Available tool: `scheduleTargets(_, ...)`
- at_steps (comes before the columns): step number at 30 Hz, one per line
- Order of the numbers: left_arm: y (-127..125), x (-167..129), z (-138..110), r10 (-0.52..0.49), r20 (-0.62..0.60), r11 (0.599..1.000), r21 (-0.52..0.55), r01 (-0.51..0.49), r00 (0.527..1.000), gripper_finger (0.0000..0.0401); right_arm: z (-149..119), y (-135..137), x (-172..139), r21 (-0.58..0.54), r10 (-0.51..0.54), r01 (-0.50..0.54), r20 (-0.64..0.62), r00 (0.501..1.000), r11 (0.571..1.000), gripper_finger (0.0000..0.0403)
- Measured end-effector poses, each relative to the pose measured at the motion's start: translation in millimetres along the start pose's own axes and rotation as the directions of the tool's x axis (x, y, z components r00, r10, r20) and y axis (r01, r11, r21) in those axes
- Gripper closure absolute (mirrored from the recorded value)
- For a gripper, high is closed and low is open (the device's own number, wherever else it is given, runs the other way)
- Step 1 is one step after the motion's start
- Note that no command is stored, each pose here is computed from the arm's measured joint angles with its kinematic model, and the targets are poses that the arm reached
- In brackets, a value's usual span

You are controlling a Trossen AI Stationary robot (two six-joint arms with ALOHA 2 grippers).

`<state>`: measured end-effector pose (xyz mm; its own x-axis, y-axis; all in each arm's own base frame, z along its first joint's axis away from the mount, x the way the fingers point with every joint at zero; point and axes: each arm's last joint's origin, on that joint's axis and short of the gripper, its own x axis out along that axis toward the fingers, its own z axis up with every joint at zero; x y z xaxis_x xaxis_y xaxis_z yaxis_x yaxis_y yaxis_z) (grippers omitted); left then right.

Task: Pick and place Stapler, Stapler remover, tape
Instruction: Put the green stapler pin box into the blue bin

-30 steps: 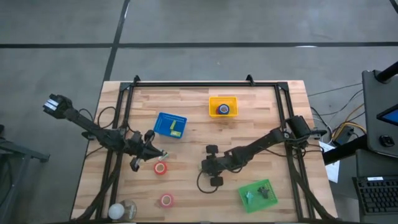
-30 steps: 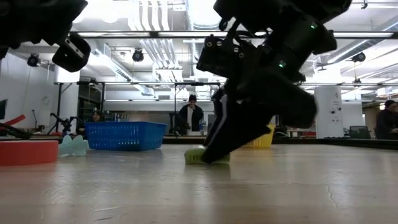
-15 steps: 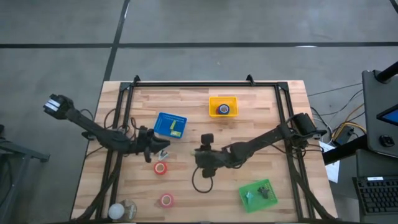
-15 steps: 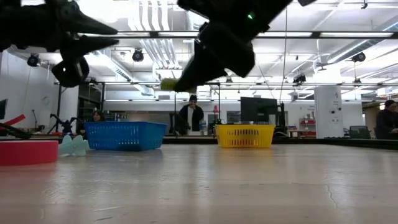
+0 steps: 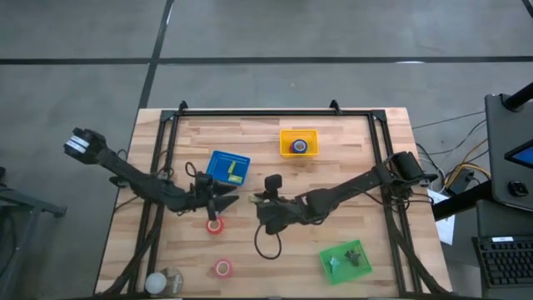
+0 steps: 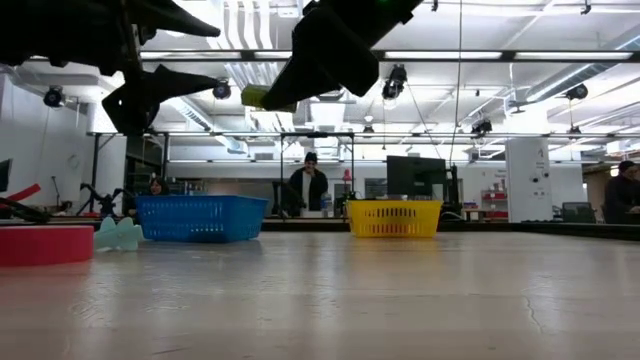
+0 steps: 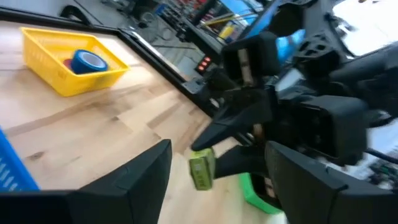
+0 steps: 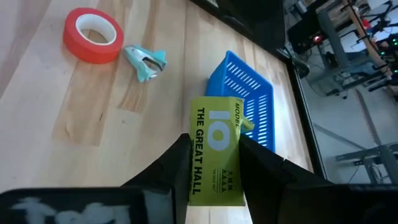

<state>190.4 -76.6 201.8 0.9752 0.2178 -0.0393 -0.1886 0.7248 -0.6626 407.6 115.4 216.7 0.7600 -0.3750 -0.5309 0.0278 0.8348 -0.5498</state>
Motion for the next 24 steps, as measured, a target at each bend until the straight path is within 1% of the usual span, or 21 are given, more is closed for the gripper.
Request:
scheduleTargets(3,-1,4,-3,0.035,0.012,0.999,0.014,-0.035,0.999,0.0136,3,-1,0,-0.006,-0.007,0.007,0.015,1.000,1.000,0.0294)
scheduleTargets(8,-3,13,-8,0.060,0.004,0.998,0.030,-0.060,0.998,0.0137,10,-5,-2,-0.025,-0.041,0.042,0.040,0.998,0.999,0.0293)
scheduleTargets(16,-17,30,-11,0.057,-0.003,0.997,0.055,-0.057,0.998,0.0138,16,-10,-3,-0.031,-0.052,0.054,0.056,0.997,0.998,0.0292)
scheduleTargets(18,-17,31,-11,0.066,-0.010,0.995,0.077,-0.065,0.998,0.0139,16,-10,-2,-0.031,-0.053,0.054,0.055,0.997,0.998,0.0292)
scheduleTargets(21,-18,32,-11,0.076,-0.017,0.993,0.095,-0.074,0.997,0.0150,16,-10,-2,-0.033,-0.052,0.054,0.054,0.997,0.998,0.0292)
scheduleTargets(24,-16,33,-12,0.083,-0.018,0.993,0.079,-0.082,0.996,0.0176,16,-10,-2,-0.034,-0.053,0.055,0.057,0.997,0.998,0.0292)
